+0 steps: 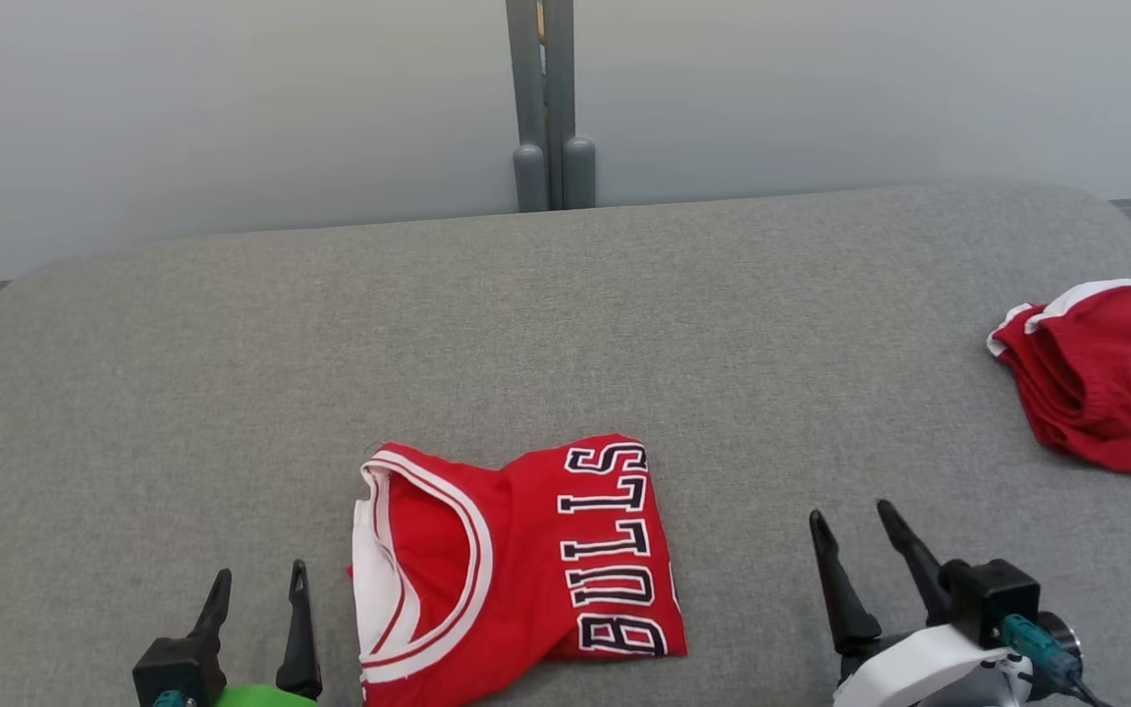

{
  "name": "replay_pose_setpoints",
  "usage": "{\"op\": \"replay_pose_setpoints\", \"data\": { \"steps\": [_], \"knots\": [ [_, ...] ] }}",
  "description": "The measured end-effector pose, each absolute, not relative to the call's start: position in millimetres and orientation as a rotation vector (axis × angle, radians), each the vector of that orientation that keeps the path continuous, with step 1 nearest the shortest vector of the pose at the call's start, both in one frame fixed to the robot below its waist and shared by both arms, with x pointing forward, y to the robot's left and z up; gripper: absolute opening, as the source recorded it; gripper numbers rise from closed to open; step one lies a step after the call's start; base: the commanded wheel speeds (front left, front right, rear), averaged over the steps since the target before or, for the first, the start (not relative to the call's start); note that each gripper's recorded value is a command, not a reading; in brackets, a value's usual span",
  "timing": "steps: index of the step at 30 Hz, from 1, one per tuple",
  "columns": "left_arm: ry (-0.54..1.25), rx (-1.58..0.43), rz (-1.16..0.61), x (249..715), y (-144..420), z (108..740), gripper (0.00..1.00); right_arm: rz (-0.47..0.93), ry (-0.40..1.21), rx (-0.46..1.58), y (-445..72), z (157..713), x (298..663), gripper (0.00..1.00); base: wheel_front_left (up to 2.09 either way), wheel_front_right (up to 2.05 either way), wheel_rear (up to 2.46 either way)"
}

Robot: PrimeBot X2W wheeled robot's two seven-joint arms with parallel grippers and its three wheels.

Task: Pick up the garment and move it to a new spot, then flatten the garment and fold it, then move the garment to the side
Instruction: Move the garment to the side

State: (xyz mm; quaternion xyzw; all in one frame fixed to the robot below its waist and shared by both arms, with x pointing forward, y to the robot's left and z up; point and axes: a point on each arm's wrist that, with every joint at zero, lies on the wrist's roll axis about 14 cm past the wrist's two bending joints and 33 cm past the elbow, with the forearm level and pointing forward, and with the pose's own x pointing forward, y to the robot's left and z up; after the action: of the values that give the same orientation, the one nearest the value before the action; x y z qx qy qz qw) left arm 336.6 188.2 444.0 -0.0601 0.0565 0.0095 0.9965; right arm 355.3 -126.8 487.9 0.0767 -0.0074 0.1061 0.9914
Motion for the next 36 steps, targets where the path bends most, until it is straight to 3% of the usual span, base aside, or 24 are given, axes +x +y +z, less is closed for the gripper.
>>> {"op": "replay_pose_setpoints", "data": {
  "steps": [11, 27, 28, 29, 30, 36],
  "knots": [
    [0.107, -0.125, 0.091, 323.6, 209.2, 445.1, 1.0, 0.426, 0.135, 0.232, -48.2, 452.8, 373.1, 1.0, 0.0, 0.0, 0.0],
    [0.144, -0.121, 0.26, 303.5, 255.9, 436.0, 1.0, 0.58, 0.4, 0.259, 14.6, 384.0, 392.2, 1.0, 0.0, 0.0, 0.0],
    [0.149, -0.12, 0.267, 302.8, 257.6, 435.0, 1.0, 0.598, 0.413, 0.265, 20.6, 381.5, 390.1, 0.73, 0.0, 0.0, 0.0],
    [0.154, -0.118, 0.272, 301.9, 258.9, 433.7, 1.0, 0.616, 0.423, 0.266, 25.8, 379.4, 387.9, 0.33, 0.0, 0.0, 0.0],
    [0.158, -0.118, 0.275, 301.5, 259.5, 432.6, 1.0, 0.628, 0.434, 0.271, 29.3, 377.1, 386.1, 0.0, 0.0, 0.0, 0.0],
    [0.144, -0.129, 0.262, 310.4, 255.9, 436.3, 1.0, 0.621, 0.418, 0.271, 21.7, 379.5, 397.5, 0.0, 0.0, 0.0, 0.0]
  ]
}}
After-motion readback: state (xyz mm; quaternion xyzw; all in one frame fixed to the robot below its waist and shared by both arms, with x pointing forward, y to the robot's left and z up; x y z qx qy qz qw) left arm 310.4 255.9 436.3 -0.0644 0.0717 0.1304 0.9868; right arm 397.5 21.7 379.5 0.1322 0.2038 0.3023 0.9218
